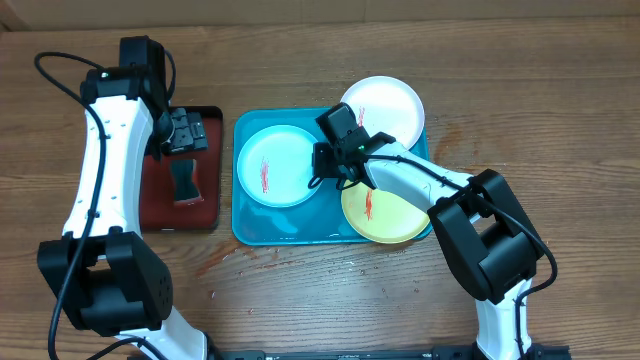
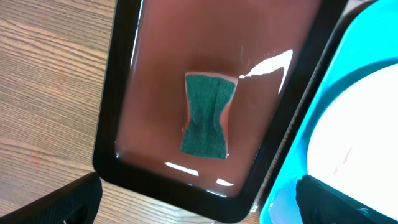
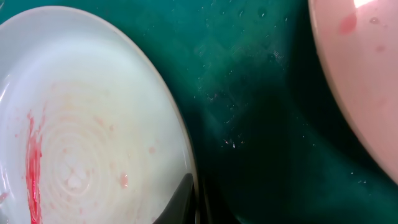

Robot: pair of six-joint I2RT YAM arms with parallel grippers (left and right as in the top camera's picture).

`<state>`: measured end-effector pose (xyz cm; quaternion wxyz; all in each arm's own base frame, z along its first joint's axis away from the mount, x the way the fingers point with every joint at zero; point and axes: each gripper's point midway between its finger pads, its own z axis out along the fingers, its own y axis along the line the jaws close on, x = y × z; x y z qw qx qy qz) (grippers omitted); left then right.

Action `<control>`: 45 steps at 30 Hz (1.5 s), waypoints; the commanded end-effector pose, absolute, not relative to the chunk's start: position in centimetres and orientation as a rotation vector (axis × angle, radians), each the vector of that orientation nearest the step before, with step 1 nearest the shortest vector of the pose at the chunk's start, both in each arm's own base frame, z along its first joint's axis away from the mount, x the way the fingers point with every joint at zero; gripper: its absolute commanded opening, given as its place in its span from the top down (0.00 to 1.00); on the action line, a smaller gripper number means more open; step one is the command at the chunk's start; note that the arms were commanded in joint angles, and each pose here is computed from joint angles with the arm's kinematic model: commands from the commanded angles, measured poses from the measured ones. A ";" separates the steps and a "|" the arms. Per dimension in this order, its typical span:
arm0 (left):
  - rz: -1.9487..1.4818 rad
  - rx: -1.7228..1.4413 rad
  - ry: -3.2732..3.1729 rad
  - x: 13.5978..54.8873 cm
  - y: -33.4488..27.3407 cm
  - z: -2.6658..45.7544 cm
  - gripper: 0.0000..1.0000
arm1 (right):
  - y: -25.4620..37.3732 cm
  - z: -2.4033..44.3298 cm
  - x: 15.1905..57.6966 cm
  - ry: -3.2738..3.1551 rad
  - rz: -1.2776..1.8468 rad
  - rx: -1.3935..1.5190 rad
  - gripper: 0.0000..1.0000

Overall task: Clean dirty plates on tray and stack at the side
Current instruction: 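Grasp the green-orange sponge with the left gripper, pinch plate rim with right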

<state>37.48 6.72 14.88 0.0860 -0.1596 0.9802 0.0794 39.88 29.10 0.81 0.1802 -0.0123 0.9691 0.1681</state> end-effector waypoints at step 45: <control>0.056 -0.332 2.879 36.9 6.9 1.5 0.96 | 28.7 -1.3 39.0 2.793 0.432 -0.044 0.96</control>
